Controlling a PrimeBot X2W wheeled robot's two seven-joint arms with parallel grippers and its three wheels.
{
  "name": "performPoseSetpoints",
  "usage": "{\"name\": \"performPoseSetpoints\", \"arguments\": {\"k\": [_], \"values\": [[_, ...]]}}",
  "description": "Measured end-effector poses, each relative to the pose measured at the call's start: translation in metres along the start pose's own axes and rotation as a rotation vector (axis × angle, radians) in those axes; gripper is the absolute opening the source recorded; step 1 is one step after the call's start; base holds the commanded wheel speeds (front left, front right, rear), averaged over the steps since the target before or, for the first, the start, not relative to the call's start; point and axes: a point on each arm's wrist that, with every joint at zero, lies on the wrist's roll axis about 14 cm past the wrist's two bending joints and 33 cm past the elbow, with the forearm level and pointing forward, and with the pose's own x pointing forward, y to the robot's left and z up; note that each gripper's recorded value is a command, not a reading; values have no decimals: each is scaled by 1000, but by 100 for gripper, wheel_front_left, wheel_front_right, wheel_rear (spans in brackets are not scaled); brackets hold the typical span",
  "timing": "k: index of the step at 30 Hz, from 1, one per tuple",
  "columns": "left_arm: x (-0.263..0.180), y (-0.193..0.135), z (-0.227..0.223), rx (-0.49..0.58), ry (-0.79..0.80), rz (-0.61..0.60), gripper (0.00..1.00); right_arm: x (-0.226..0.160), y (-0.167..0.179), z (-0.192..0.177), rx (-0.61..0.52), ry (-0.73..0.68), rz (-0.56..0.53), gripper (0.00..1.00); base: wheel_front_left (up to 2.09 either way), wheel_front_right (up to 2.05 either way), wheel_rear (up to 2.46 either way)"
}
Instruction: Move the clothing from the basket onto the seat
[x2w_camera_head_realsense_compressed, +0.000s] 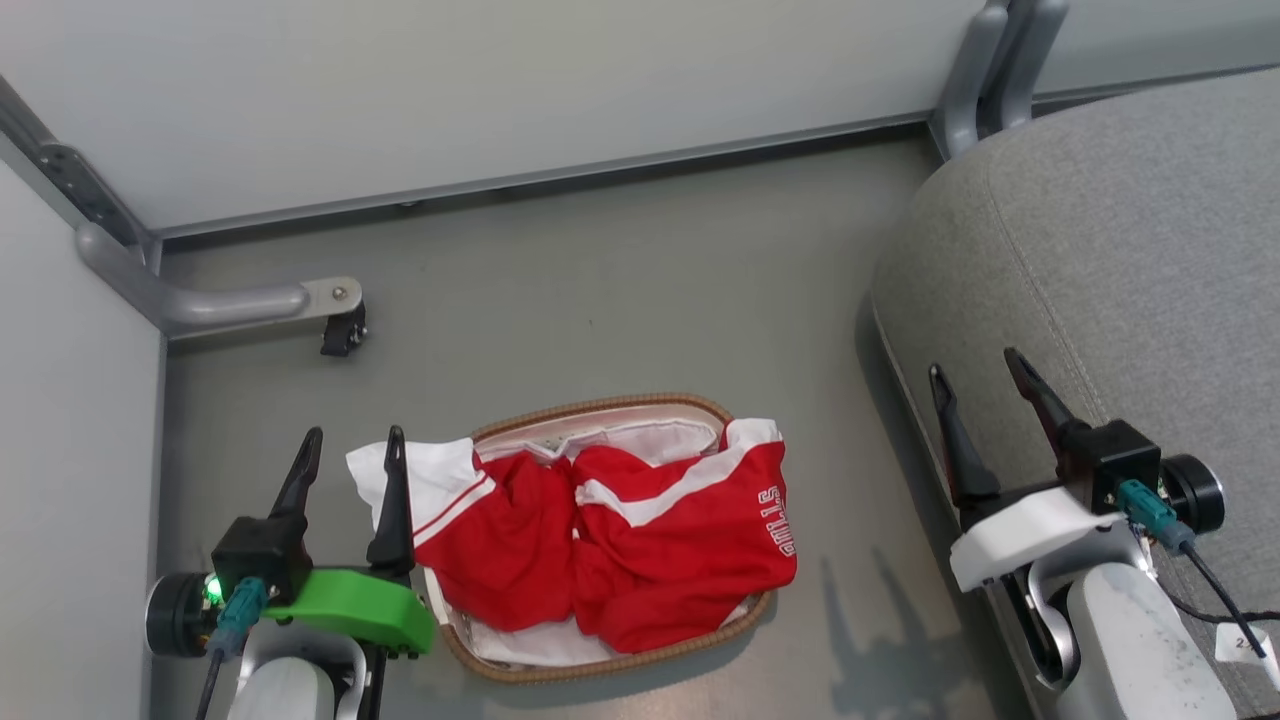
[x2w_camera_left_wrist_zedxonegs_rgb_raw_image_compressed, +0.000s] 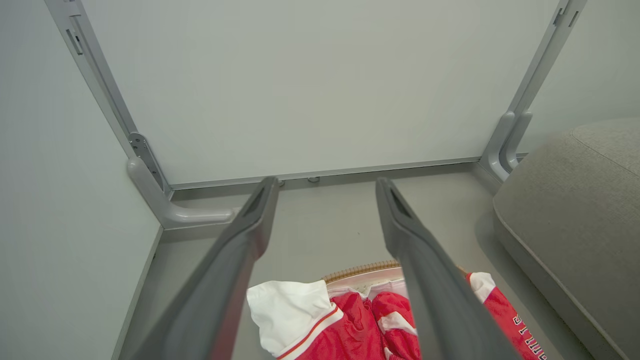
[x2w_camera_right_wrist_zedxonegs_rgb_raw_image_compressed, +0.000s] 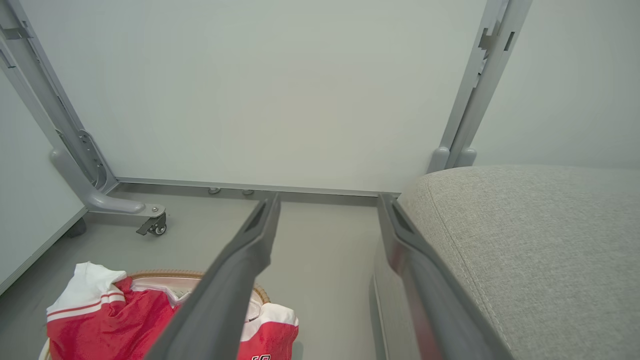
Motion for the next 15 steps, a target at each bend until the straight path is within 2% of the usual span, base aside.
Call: {"name": "performPoseSetpoints", "arguments": {"k": [15], "values": [[78,-25,-54,2,113,-131,100,59,-1,-15,35,-24,14,100,0,0,0]]}}
